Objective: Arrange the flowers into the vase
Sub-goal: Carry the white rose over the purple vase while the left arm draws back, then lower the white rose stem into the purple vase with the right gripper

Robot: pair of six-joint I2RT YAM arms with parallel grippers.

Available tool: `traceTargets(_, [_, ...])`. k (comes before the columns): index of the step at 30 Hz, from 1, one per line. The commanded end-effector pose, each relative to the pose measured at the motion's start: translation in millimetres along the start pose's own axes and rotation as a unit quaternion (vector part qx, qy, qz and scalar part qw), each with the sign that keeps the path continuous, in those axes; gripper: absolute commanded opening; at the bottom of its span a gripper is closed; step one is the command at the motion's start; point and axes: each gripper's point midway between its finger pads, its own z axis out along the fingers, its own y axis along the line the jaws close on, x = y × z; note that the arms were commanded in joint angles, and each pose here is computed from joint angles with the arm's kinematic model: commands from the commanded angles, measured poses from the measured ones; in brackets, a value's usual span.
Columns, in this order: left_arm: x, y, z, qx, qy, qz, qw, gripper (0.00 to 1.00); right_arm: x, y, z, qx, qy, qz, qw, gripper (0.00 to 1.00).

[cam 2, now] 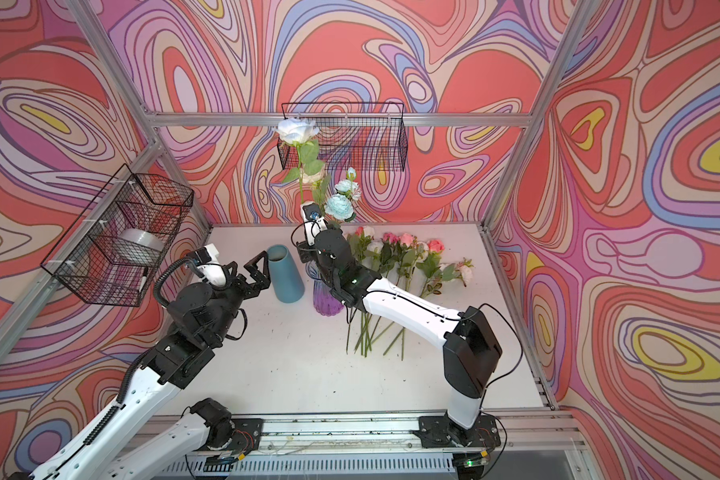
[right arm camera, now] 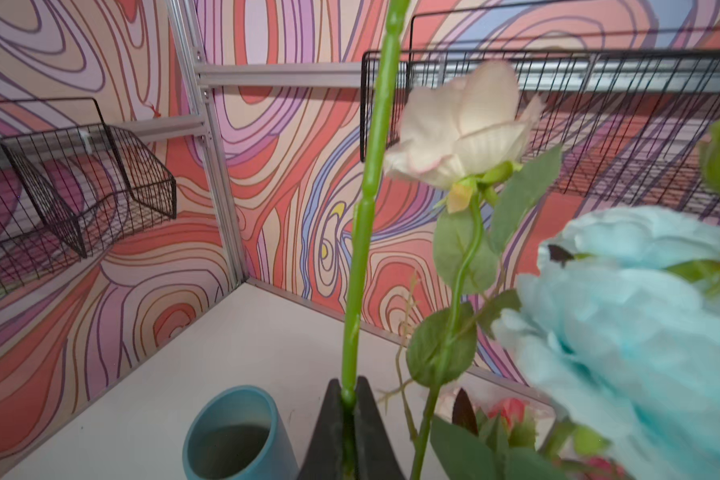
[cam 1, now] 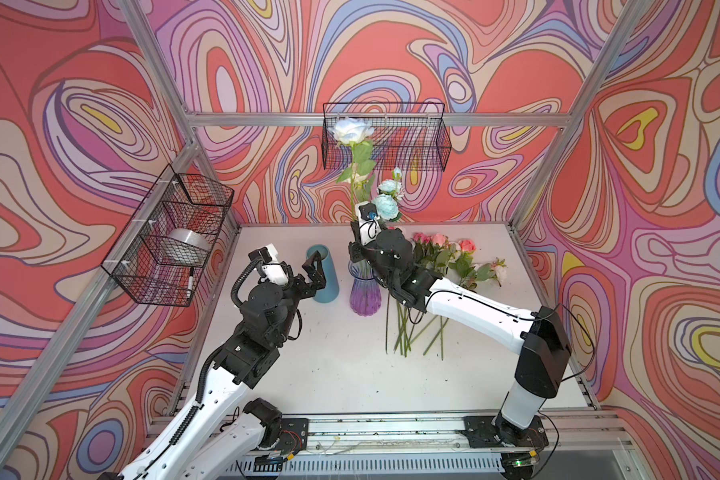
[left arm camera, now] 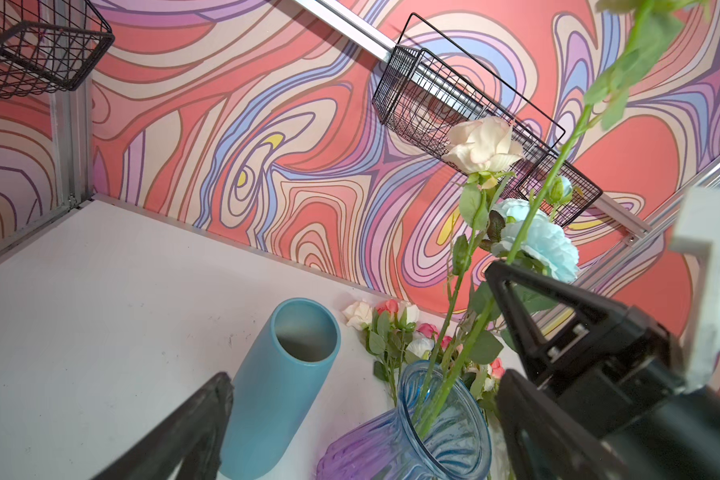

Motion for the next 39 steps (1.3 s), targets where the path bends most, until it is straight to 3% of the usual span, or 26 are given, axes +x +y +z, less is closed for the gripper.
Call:
traceTargets(1, [-3,-2,2,0.004,-0.004,-0.012,1.0,0.99,-3,-2,-14,-0.002,0.007,0.012,1.0,0.06])
traceTargets(20, [-1,-1,3,0.003,0.0,-0.012,1.0,0.99,18,4,-20,-0.012,0.042,0.014,0.999,0.16])
traceTargets(39, [4,-6,6,0.016,0.012,-0.018,1.0,0.99,-10,-7,-68,-0.001,0.019,0.043,0.999,0.19])
